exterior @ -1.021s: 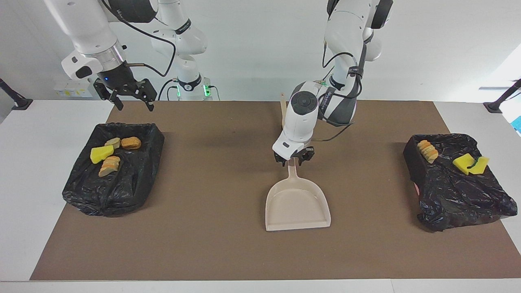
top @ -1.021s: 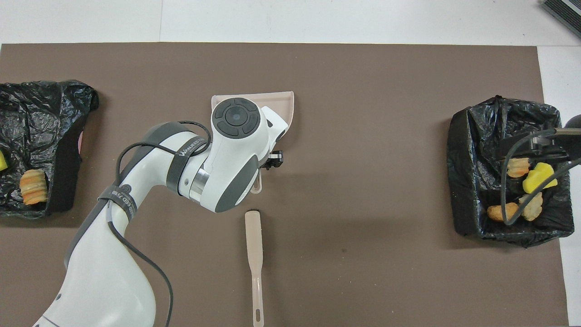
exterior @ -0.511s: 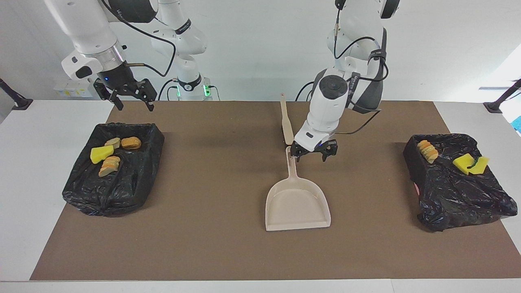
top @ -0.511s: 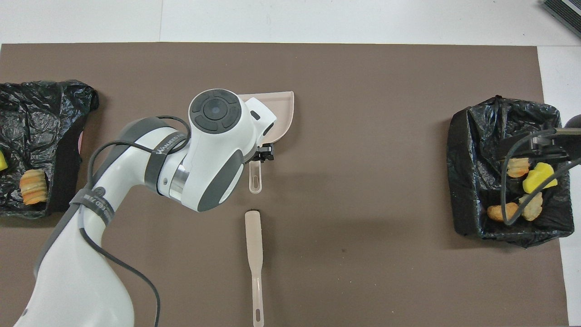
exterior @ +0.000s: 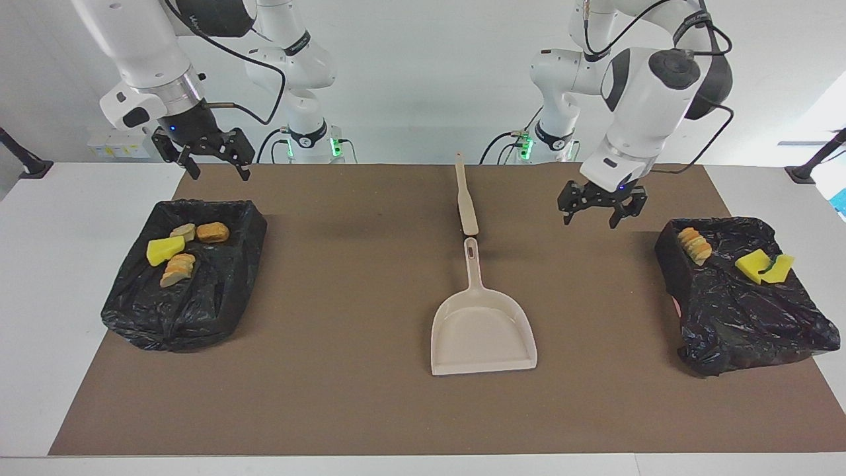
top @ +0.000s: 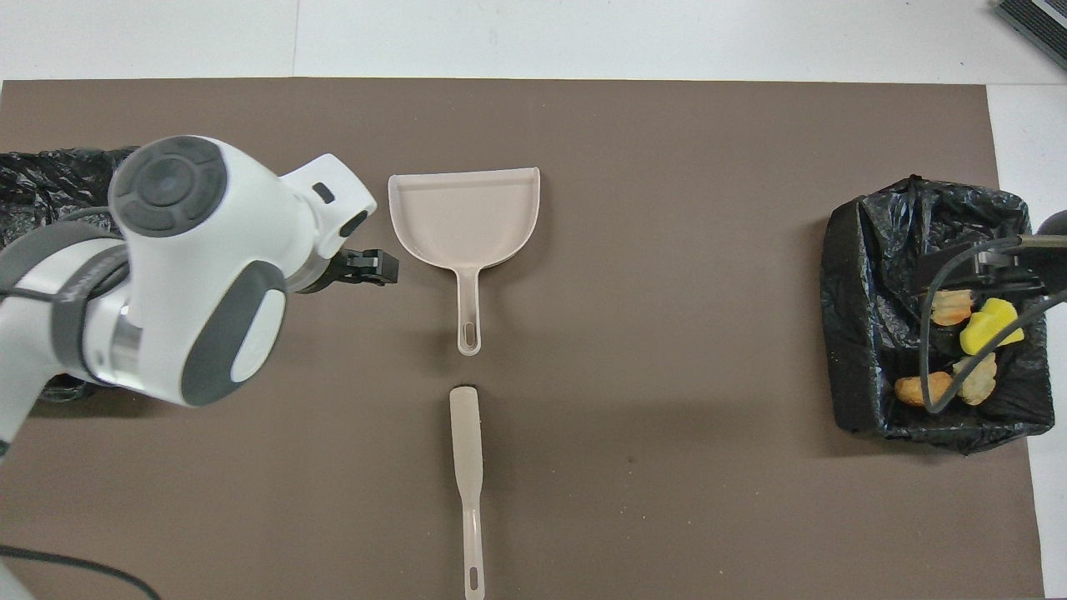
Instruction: Sweep and dump trash in bin
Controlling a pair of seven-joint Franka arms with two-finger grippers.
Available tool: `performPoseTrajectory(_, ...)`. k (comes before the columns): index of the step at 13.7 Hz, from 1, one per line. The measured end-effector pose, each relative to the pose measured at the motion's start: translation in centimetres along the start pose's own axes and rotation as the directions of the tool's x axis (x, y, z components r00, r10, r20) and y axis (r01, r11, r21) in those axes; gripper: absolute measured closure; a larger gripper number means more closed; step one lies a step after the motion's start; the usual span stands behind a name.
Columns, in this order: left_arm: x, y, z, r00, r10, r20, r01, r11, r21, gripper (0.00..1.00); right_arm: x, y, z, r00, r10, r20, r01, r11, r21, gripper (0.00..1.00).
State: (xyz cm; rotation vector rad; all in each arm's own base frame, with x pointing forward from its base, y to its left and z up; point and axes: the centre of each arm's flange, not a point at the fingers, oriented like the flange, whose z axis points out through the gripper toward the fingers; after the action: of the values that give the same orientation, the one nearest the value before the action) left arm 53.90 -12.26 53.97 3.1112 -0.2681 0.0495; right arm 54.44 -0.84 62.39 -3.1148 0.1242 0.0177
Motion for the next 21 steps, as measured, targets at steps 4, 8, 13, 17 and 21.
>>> performPoseTrajectory(4,-2.1,-4.8,-3.8,1.0,0.013,-0.024,-0.013,1.0,0.0,0.0,0.0,0.0,0.0,1.0,0.0,0.0,0.0,1.0,0.0,0.0)
performPoseTrajectory(8,-2.9,-7.9,-9.3,0.999,0.014,-0.048,-0.014,1.0,0.007,0.0,0.0,0.0,0.0,1.0,0.0,0.0,0.0,1.0,0.0,0.0)
performPoseTrajectory(13,-3.3,-9.5,-13.9,1.0,0.003,-0.022,-0.003,1.0,0.01,0.0,0.0,0.0,0.0,1.0,0.0,0.0,0.0,1.0,0.0,0.0)
performPoseTrajectory(17,-2.1,-9.8,-14.5,0.999,0.035,-0.007,-0.035,0.999,0.012,0.0,0.0,0.0,0.0,1.0,0.0,0.0,0.0,1.0,0.0,0.0)
performPoseTrajectory(21,-2.6,-10.7,-14.5,1.0,0.03,0.005,-0.03,1.0,0.009,0.0,0.0,0.0,0.0,1.0,0.0,0.0,0.0,1.0,0.0,0.0)
